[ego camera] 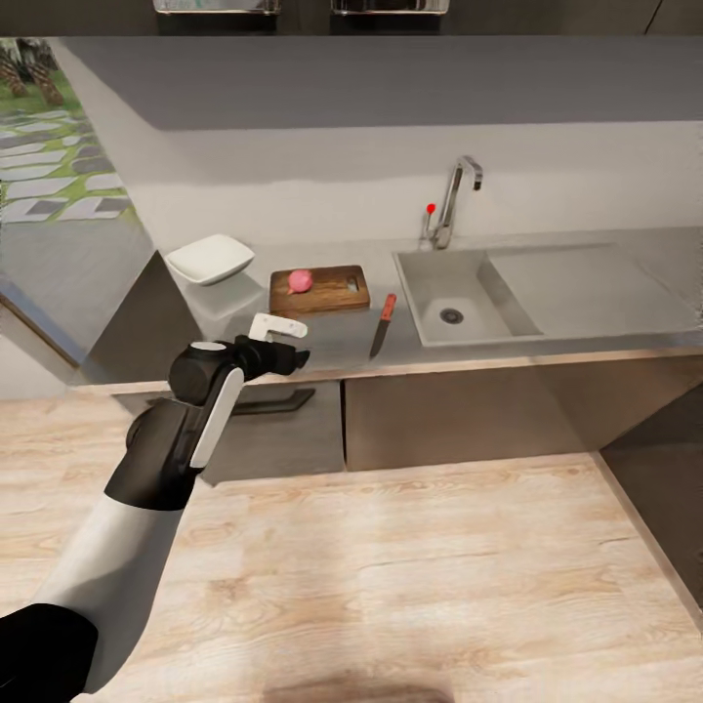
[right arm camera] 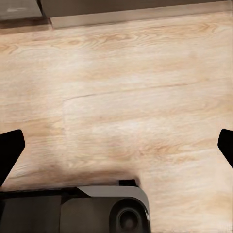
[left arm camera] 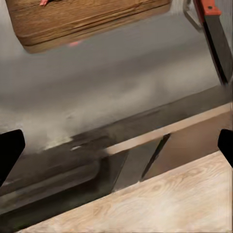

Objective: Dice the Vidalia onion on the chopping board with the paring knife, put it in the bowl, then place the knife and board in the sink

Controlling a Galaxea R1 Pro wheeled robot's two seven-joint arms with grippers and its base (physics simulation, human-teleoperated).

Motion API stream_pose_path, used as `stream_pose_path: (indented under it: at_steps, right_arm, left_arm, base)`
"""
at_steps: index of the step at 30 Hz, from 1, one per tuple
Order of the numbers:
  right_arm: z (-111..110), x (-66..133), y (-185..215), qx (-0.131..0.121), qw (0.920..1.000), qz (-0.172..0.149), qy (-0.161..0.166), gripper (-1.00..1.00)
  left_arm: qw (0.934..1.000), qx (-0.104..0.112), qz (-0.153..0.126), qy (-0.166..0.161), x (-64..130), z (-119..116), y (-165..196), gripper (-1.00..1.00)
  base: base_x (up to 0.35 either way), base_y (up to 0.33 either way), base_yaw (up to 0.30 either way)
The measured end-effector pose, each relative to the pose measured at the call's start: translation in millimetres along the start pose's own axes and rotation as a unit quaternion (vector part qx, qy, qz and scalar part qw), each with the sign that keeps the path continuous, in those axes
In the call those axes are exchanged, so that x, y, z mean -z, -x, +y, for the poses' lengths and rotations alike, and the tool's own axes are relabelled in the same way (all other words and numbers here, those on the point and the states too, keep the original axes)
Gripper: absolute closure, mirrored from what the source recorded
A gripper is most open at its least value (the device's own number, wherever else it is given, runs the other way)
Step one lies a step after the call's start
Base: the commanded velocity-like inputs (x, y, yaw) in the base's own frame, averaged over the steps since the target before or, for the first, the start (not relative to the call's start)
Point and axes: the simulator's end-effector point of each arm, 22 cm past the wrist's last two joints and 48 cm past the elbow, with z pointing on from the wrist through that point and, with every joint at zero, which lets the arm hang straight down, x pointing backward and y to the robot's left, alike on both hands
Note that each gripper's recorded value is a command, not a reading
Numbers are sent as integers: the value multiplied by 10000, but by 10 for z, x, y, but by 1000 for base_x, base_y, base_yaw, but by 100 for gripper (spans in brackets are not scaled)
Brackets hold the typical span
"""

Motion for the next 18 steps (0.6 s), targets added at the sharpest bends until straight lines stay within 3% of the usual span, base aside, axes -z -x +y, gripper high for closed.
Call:
stream_pose_path:
  at_steps: [6, 9, 14, 18]
  right_arm:
    - [4, -2, 2, -1, 10000, -2, 3, -100]
    - [3, -2, 1, 0, 10000, 0, 3, -100]
    - [2, 0, 2, 0, 10000, -4, 2, -100]
    - [1, 2, 0, 0, 10000, -3, 2, -100]
  left_arm:
    - [9999, 10, 104, -3, -42, 5, -74, -100]
    - [9986, 43, 528, -2, -214, 12, -389, -100]
    - [9977, 58, 680, -13, -264, 5, -504, -100]
    - [9943, 93, 1066, -14, -383, 8, -806, -100]
  base:
    - [-331, 0, 0]
    - [-331, 0, 0]
    - [-222, 0, 0]
    - [-21, 0, 0]
